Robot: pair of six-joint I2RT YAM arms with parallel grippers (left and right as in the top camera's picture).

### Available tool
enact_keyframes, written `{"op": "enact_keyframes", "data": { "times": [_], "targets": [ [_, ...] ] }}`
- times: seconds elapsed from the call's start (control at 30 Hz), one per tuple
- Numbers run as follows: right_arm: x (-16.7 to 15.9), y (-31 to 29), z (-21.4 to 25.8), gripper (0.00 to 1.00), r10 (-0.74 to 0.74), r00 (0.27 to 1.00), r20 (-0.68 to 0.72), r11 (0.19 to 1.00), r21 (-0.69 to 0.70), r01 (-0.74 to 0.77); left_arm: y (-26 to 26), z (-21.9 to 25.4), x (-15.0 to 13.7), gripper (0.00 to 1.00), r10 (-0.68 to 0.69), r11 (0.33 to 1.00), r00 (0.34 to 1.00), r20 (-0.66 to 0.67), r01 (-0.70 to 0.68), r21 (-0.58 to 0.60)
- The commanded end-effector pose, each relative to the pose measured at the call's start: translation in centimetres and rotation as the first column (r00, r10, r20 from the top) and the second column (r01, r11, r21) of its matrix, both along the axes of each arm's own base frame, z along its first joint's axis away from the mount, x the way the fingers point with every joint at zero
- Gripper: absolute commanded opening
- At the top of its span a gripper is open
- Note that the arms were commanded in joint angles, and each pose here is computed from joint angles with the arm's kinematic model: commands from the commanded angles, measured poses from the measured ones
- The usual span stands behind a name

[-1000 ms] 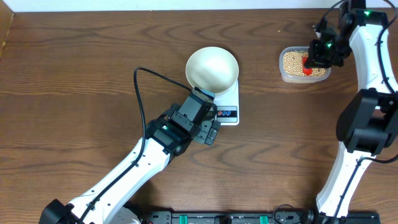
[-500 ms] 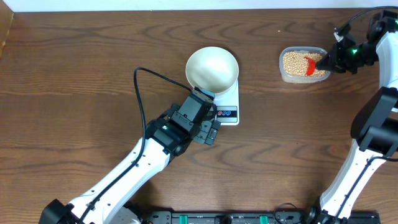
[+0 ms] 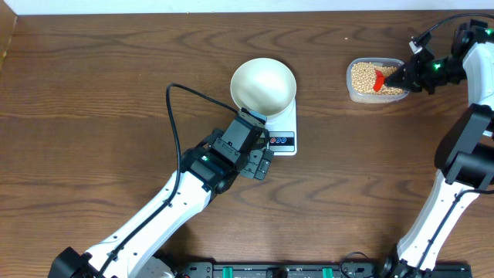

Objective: Scoop item into bowl and weigh 50g on scale
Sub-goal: 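Lower the red scoop with the right gripper into the soybeans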

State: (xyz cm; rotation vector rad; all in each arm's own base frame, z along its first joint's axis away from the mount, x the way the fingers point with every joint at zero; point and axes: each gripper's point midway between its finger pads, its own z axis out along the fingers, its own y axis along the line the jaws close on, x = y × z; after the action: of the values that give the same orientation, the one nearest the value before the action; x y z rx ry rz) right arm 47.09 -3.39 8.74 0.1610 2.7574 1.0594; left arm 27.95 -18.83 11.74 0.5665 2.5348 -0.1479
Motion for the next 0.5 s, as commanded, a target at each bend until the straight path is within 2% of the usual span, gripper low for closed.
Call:
{"op": "enact_keyframes", "data": {
  "times": [0.0, 0.17, 0.33, 0.47],
  "targets": [
    [-0.7, 1.1, -3.9, 0.01, 0.029, 0.996, -0.081, 1.000, 0.012, -0.028, 0.1, 0.0, 0.1, 0.97, -0.003, 1.000, 1.000, 0.001, 0.003, 0.008],
    [-0.9, 0.2, -3.3, 0.01, 0.001, 0.997, -0.077, 0.998, 0.060, 0.003, 0.1, 0.0, 0.1, 0.97, -0.003, 1.000, 1.000, 0.001, 0.003, 0.007],
    [-1.0, -0.7, -1.5, 0.01, -0.002, 1.000, 0.002, 0.985, 0.174, 0.002, 0.1, 0.0, 0.1, 0.97, -0.003, 1.000, 1.000, 0.001, 0.003, 0.008],
    [-1.0, -1.5, -1.1, 0.01, -0.022, 0.999, 0.031, 0.978, 0.208, 0.015, 0.1, 0.0, 0.1, 0.97, -0.003, 1.000, 1.000, 0.001, 0.003, 0.008]
  ]
}}
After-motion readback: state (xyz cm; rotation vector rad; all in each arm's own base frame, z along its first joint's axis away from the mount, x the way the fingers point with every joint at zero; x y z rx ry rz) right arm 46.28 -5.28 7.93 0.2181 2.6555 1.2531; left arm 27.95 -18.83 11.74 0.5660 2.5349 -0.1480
